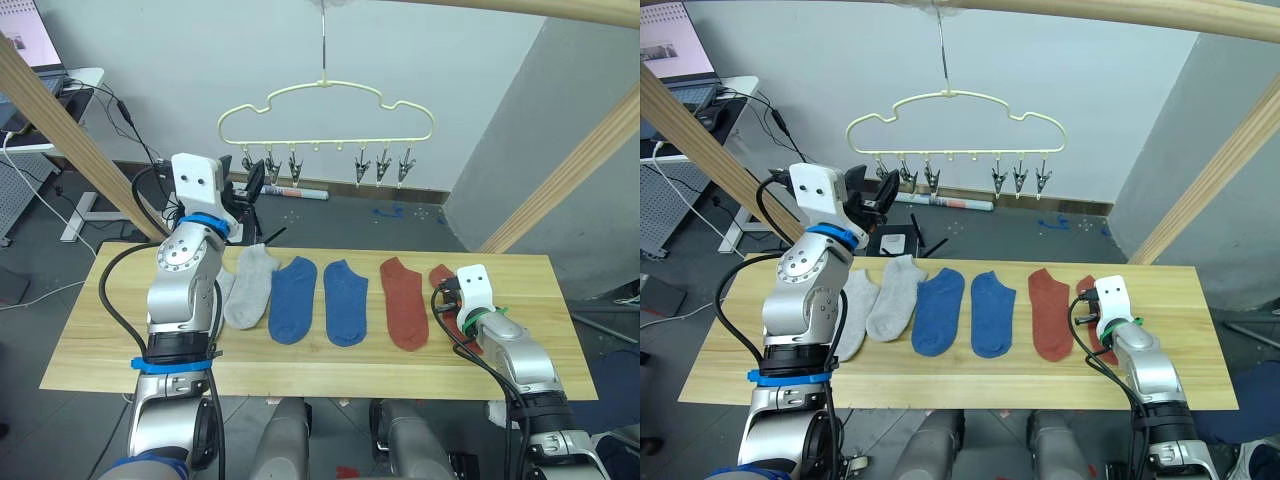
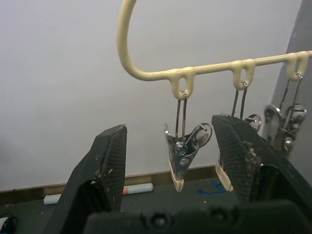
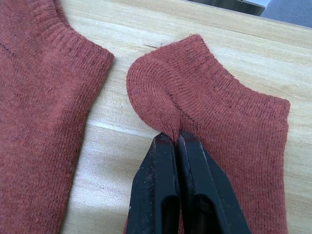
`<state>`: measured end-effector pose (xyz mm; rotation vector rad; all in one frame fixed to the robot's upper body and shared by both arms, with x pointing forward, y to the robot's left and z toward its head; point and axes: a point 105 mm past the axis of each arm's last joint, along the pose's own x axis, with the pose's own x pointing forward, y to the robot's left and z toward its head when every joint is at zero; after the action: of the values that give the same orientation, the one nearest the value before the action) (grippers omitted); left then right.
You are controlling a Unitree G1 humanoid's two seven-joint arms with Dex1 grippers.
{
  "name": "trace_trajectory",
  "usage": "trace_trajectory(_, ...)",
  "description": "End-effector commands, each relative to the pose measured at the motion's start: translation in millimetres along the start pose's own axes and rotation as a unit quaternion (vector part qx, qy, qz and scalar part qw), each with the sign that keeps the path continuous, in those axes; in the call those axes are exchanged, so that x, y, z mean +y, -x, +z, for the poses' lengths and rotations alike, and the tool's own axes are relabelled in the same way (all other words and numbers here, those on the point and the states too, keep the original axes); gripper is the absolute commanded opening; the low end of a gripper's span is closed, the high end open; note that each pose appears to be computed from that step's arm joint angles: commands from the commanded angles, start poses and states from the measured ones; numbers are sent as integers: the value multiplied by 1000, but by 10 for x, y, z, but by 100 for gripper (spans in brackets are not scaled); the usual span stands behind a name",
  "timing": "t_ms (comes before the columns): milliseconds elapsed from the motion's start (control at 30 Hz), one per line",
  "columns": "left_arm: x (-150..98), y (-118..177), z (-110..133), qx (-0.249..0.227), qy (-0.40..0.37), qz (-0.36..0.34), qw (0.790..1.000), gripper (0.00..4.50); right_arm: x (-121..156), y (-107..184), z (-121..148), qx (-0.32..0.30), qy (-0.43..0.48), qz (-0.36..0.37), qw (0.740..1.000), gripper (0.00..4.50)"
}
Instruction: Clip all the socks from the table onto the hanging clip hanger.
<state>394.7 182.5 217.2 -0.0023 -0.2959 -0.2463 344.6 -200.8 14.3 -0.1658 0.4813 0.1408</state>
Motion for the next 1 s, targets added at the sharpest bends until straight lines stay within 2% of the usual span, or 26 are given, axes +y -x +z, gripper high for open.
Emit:
trace_trajectory(33, -33, -36, 144, -27, -12, -8, 1000, 303, -53, 30, -2, -2, -4, -6, 1000, 0)
trace_trajectory(367, -5, -74, 146, -28, -53, 2, 998, 303, -46, 30, 16, -5, -5, -5, 1000, 0)
trace_trajectory(1000, -17, -101, 127, -29, -52, 0, 998, 303, -40, 35, 51, -10, -11, -7, 1000, 0)
